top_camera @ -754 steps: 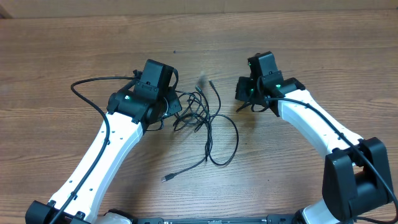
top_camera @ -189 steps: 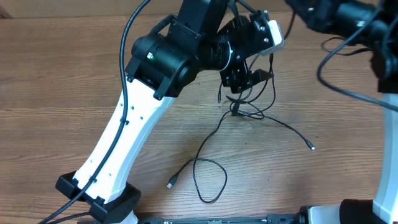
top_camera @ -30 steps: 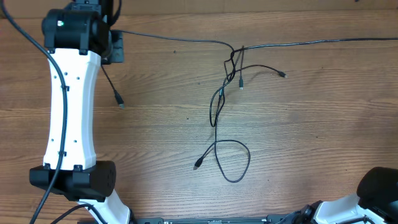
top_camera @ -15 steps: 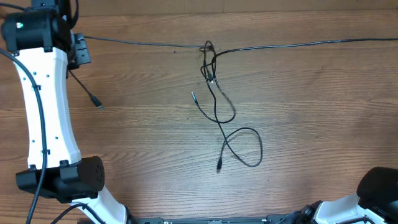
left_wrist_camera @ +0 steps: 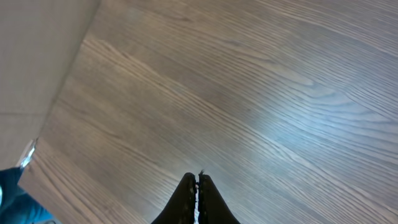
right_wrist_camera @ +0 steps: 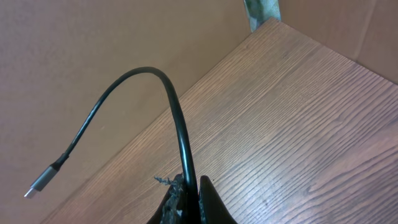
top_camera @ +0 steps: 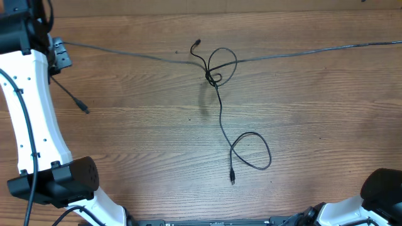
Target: Untangle cables
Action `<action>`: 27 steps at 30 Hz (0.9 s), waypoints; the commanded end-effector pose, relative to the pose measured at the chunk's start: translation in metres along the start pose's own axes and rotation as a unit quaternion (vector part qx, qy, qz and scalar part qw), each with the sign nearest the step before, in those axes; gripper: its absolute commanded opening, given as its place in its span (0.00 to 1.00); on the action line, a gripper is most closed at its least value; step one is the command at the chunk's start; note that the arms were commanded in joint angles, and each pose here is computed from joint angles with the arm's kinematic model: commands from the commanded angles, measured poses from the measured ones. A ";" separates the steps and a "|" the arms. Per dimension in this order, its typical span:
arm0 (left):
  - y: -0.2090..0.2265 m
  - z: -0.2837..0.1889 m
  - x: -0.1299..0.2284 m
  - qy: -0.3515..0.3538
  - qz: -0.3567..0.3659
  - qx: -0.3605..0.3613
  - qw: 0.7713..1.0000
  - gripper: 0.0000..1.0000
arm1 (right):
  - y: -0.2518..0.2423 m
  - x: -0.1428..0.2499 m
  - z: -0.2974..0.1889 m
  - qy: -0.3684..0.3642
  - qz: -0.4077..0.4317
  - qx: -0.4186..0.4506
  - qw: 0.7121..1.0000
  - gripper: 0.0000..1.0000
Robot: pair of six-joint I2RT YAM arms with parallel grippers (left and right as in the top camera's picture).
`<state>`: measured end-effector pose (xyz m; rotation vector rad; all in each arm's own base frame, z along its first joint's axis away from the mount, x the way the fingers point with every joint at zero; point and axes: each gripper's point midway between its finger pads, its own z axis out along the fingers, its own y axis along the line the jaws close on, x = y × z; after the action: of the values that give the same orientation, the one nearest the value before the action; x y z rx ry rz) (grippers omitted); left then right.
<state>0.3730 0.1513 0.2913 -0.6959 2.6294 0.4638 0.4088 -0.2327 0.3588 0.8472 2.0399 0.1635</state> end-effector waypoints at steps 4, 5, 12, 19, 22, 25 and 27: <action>0.017 0.008 0.003 0.014 -0.022 -0.016 1.000 0.04 | -0.002 -0.013 -0.006 -0.022 -0.005 0.007 1.000 0.04; 0.017 0.008 0.003 0.014 -0.020 -0.016 1.000 0.05 | -0.002 -0.013 -0.006 -0.022 -0.005 0.007 1.000 0.04; 0.022 0.008 0.002 0.013 -0.022 -0.023 0.999 0.05 | -0.002 -0.013 -0.005 -0.022 -0.008 0.008 1.000 0.04; 0.051 0.014 0.006 0.026 -0.046 -0.051 0.997 0.04 | -0.021 -0.015 0.006 -0.023 -0.004 0.046 0.999 0.04; 0.065 0.016 0.008 0.034 -0.060 -0.058 0.996 0.04 | -0.029 -0.014 0.010 -0.021 -0.001 0.061 0.998 0.04; 0.079 0.019 0.011 0.041 -0.073 -0.066 0.994 0.04 | -0.037 -0.015 0.013 -0.022 0.001 0.078 0.997 0.04; 0.094 0.022 0.016 0.051 -0.088 -0.073 0.992 0.04 | -0.040 -0.017 0.012 -0.025 0.000 0.082 0.996 0.04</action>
<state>0.3315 0.2109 0.2881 -0.9340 2.6232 0.5309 0.4118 -0.2581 0.3309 0.9303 2.0749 0.0661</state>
